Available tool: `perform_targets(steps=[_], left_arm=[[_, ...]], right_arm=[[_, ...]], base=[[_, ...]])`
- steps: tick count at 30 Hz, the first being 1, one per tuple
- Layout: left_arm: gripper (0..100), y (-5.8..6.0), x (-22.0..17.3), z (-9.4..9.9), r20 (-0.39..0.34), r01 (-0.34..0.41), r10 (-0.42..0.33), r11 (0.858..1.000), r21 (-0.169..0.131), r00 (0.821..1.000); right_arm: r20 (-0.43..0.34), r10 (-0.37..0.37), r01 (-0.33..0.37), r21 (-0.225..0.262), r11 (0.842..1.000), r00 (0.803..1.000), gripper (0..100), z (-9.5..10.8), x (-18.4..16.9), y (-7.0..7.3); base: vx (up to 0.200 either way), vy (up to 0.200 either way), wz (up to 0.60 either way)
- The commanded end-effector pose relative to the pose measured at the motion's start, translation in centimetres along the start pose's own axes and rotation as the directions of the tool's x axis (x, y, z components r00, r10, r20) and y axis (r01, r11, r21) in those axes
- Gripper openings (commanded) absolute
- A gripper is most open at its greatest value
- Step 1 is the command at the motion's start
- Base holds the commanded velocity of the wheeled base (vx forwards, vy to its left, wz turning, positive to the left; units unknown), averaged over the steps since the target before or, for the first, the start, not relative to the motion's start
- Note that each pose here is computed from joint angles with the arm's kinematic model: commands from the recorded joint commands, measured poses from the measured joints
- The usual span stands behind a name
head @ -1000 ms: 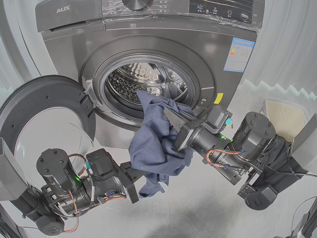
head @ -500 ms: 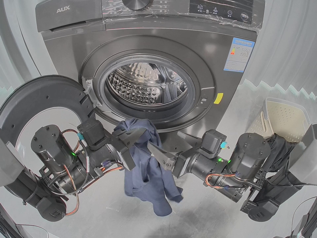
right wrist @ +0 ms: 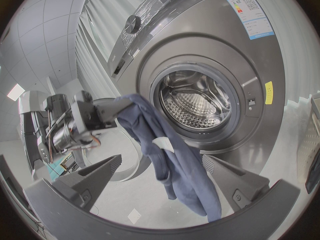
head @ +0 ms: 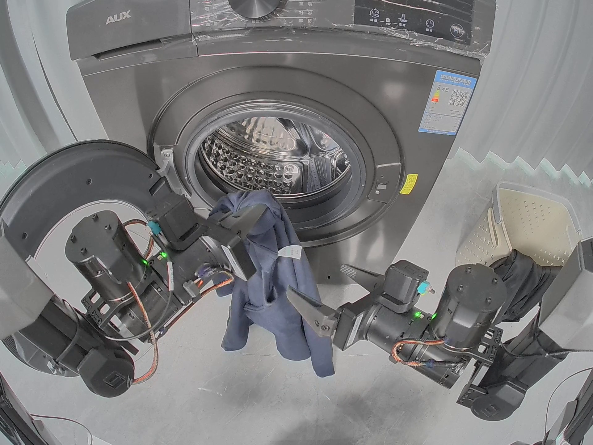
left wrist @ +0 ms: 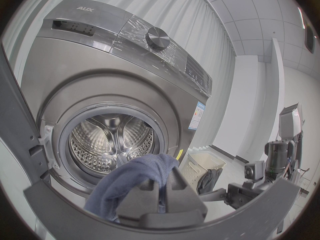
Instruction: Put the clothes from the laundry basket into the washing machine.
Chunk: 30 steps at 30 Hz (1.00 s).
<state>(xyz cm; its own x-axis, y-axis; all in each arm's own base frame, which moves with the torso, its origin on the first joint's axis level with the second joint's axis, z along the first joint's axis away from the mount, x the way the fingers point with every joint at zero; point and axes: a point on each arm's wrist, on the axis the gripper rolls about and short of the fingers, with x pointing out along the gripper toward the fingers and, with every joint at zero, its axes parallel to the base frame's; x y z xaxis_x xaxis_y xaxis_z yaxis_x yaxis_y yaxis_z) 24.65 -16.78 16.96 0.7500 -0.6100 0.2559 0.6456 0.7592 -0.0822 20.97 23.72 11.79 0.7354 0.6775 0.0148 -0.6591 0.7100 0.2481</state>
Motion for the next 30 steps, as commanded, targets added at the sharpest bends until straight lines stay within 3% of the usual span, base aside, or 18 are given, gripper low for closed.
perform_targets(steps=[1, 12, 20, 30], left_arm=[[0, 0.0, 0.6, 0.6, 0.035, -0.012, 0.012, 1.0, 0.002, 0.999], [0, 0.0, 1.1, 1.3, 0.071, -0.021, 0.02, 1.0, 0.005, 0.997], [0, -0.1, 1.1, 1.4, 0.075, -0.017, 0.017, 1.0, 0.006, 0.997], [0, -0.1, 0.9, 1.5, 0.074, -0.016, 0.015, 1.0, 0.006, 0.997]], right_arm=[[-0.034, 0.004, -0.004, -0.004, 1.0, 0.999, 100, -0.8, -0.3, 0.0], [-0.119, 0.014, -0.017, -0.027, 0.999, 0.993, 100, -4.2, 1.1, 0.3], [-0.104, 0.004, -0.011, -0.064, 0.998, 0.995, 100, -5.5, 3.7, -0.2], [-0.036, 0.001, -0.004, -0.075, 0.997, 0.999, 100, -6.5, 7.9, -0.9]], base=[[0.0, 0.0, 0.0], [0.0, 0.0, 0.0], [0.0, 0.0, 0.0], [0.0, 0.0, 0.0]])
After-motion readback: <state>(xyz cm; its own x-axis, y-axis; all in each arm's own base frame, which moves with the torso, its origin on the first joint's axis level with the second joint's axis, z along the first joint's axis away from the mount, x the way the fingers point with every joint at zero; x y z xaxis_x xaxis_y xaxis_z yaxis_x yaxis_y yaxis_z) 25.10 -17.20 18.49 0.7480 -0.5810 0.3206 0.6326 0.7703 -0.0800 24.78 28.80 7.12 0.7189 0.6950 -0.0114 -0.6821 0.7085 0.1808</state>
